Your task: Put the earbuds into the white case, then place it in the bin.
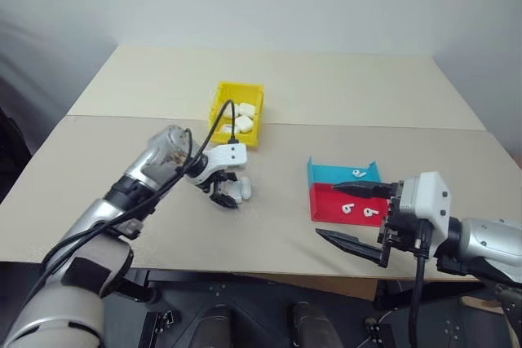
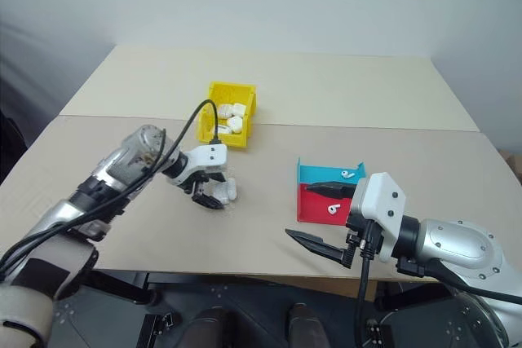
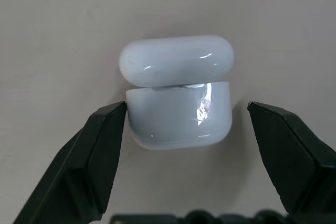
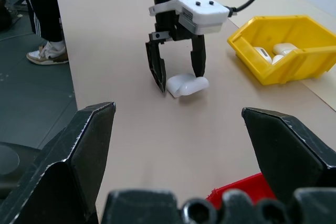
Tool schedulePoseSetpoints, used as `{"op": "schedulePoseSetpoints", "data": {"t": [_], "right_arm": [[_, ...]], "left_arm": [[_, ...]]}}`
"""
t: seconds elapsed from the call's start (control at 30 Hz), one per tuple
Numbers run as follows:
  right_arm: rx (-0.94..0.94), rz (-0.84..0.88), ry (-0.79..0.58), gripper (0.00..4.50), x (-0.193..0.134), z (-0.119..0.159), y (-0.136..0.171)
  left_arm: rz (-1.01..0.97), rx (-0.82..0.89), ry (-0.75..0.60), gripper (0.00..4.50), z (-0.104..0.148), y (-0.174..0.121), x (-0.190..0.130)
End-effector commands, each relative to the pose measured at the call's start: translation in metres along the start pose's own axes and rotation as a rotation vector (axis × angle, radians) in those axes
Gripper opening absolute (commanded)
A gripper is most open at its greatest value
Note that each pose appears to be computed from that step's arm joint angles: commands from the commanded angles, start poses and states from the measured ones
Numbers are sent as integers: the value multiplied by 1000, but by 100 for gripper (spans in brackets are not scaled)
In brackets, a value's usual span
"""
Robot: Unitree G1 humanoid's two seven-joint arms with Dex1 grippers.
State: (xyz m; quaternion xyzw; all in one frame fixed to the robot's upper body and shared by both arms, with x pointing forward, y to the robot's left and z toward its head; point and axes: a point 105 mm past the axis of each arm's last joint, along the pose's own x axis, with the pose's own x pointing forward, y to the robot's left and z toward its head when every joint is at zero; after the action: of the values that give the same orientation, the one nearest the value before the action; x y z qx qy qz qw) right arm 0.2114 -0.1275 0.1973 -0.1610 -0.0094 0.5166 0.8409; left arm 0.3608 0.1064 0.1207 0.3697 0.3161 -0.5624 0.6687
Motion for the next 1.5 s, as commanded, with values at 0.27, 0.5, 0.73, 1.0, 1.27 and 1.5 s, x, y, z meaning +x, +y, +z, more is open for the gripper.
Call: {"op": "schedulePoseSetpoints", "data": {"t": [0.27,0.5,0.73,1.0,1.27,1.5], "right_arm": [[-61,-19,-38,450,0,12,2],[-60,-21,-46,450,1,12,2],[-61,-20,-50,450,2,12,3],[-67,-18,-48,450,2,12,2],[-64,-20,-45,450,-1,12,3],[-50,-43,-55,450,-5,11,-7]], "left_arm": [[-17,24,139,402,-1,4,1],[-29,62,158,402,-3,3,-6],[-18,81,189,402,-10,2,-8],[3,47,170,279,-10,1,-1],[119,57,-133,279,1,2,-26],[239,-10,-709,279,38,-22,-84]]}}
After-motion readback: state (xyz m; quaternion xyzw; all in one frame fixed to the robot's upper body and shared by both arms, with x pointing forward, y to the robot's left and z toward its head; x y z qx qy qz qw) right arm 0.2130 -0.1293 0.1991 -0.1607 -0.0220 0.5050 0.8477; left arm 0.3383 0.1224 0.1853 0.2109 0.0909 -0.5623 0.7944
